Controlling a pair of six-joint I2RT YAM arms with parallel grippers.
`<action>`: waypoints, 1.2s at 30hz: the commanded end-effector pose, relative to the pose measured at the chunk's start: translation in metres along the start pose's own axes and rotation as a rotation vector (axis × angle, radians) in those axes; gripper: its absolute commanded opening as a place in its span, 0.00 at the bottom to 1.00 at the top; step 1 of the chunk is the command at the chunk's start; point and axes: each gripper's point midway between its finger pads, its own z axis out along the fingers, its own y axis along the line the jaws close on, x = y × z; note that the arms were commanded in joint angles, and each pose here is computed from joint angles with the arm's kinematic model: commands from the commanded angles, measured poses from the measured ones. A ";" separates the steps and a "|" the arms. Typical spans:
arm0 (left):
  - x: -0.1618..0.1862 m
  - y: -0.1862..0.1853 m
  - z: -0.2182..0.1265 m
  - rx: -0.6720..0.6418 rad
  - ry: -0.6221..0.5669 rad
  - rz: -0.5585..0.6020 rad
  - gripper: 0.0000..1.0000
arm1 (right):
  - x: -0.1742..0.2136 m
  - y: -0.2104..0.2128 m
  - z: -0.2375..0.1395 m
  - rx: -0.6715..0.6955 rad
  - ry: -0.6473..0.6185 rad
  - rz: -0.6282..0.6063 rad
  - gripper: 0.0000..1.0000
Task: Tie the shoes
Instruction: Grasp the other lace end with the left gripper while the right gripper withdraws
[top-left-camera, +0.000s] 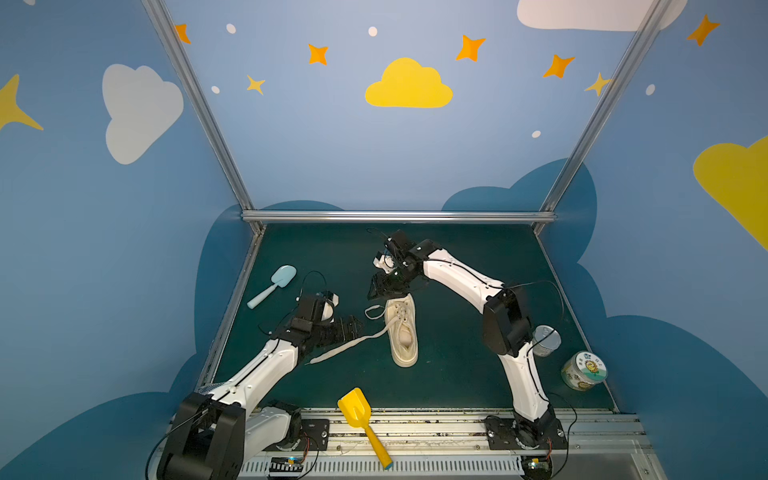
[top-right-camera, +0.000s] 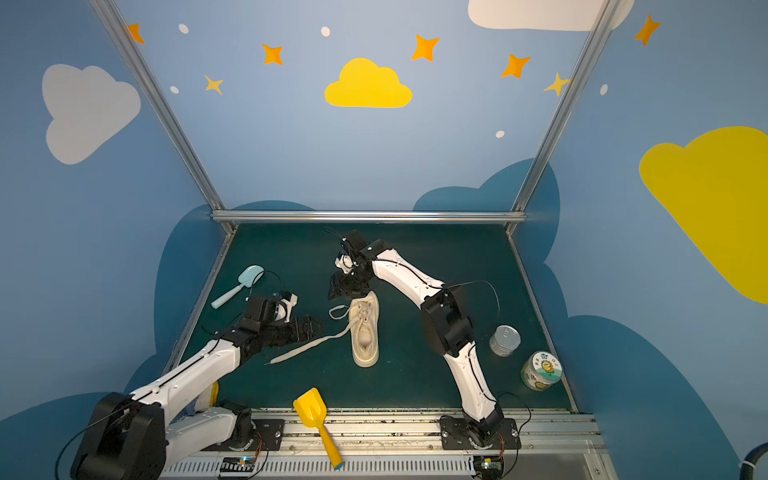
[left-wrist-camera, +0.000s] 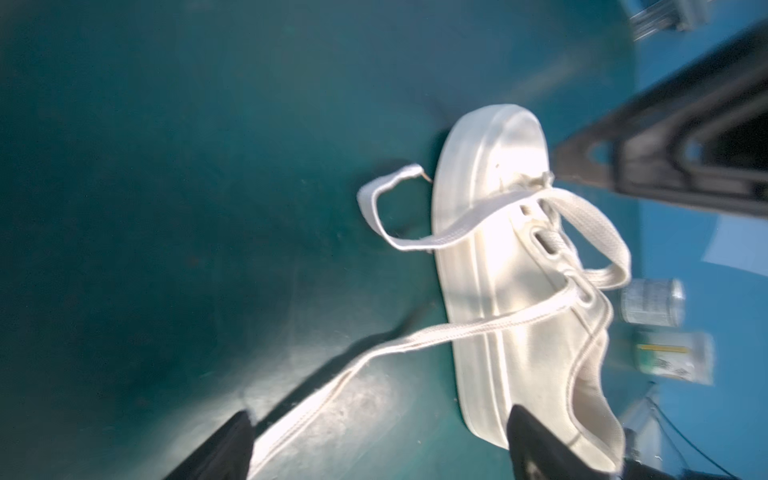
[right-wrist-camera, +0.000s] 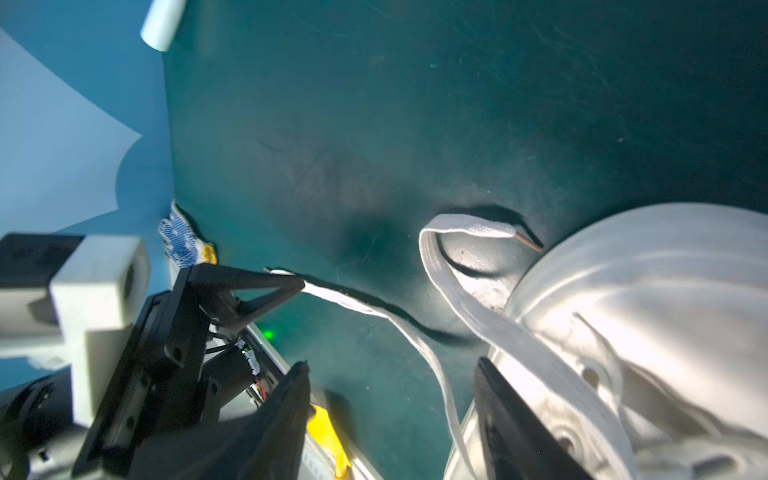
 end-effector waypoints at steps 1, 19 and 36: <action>0.013 0.036 -0.011 -0.244 0.109 0.059 0.90 | -0.011 0.014 -0.043 -0.040 -0.092 -0.008 0.62; 0.038 0.039 0.004 -0.481 0.250 -0.027 0.80 | 0.004 -0.060 -0.117 0.061 -0.184 0.067 0.61; 0.049 0.046 0.033 -0.576 0.411 -0.055 0.64 | 0.015 -0.087 -0.131 0.053 -0.201 0.118 0.60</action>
